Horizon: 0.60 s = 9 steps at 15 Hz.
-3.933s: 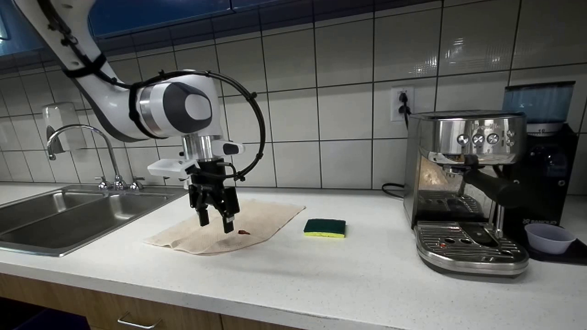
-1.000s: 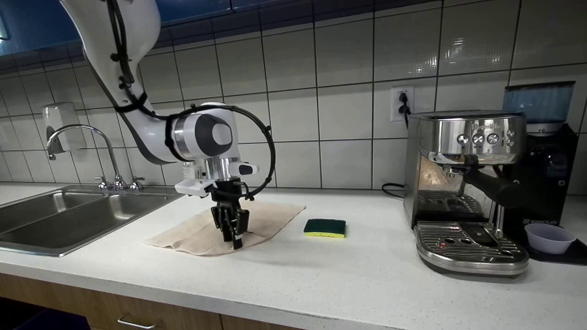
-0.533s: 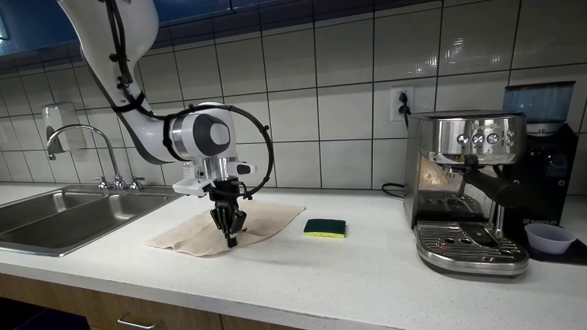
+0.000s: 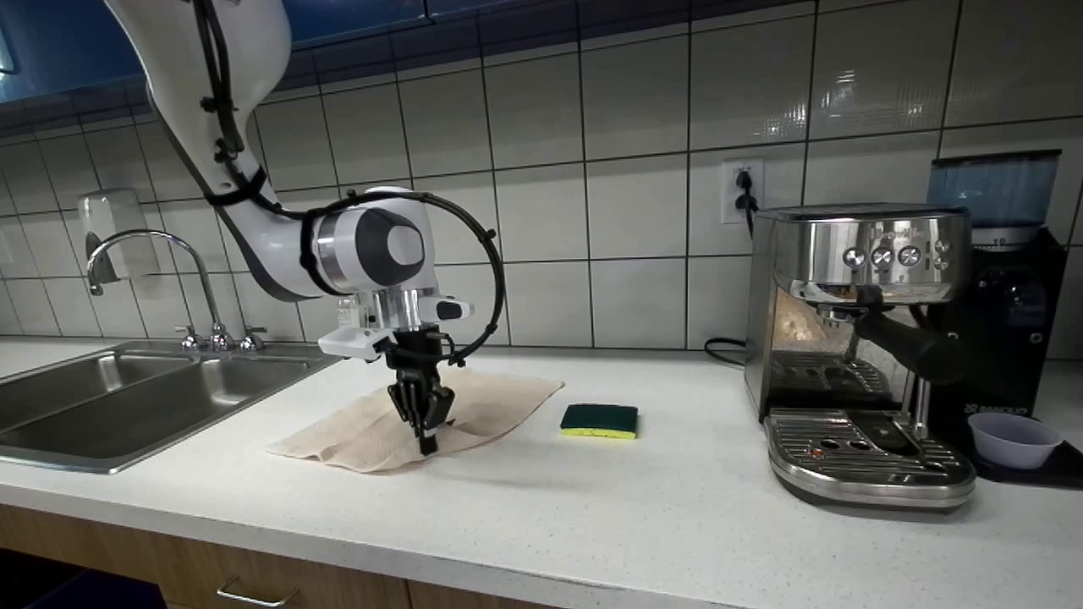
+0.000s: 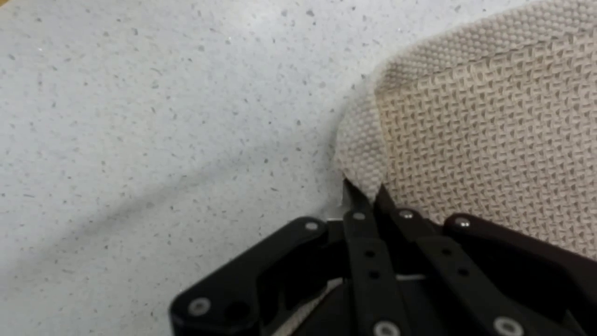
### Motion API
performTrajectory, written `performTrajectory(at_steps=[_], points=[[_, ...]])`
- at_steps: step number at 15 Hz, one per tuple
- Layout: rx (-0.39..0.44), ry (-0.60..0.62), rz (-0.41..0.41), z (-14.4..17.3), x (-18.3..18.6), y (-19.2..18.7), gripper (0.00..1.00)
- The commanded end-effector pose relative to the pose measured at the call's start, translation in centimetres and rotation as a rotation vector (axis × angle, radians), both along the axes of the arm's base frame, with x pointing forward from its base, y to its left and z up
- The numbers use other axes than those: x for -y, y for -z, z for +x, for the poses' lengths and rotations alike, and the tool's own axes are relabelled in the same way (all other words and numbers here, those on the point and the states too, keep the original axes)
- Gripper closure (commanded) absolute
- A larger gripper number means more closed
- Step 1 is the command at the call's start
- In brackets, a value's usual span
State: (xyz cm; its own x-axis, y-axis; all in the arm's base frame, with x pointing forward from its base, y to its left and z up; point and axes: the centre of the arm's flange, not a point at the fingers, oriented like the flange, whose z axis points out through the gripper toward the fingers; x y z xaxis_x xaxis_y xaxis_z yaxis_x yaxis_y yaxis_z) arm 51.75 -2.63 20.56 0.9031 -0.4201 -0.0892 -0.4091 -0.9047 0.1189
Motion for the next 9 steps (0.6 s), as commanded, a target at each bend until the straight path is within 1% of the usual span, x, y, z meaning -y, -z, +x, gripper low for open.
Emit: performTrajectory(at_steps=[1,5,9], points=[[0.024,0.018,-0.007,0.3,-0.3,-2.1,0.99],[0.064,0.025,-0.002,1.0,-0.9,-3.3,0.99],[0.085,0.008,0.001,2.2,-1.5,-4.0,0.99]])
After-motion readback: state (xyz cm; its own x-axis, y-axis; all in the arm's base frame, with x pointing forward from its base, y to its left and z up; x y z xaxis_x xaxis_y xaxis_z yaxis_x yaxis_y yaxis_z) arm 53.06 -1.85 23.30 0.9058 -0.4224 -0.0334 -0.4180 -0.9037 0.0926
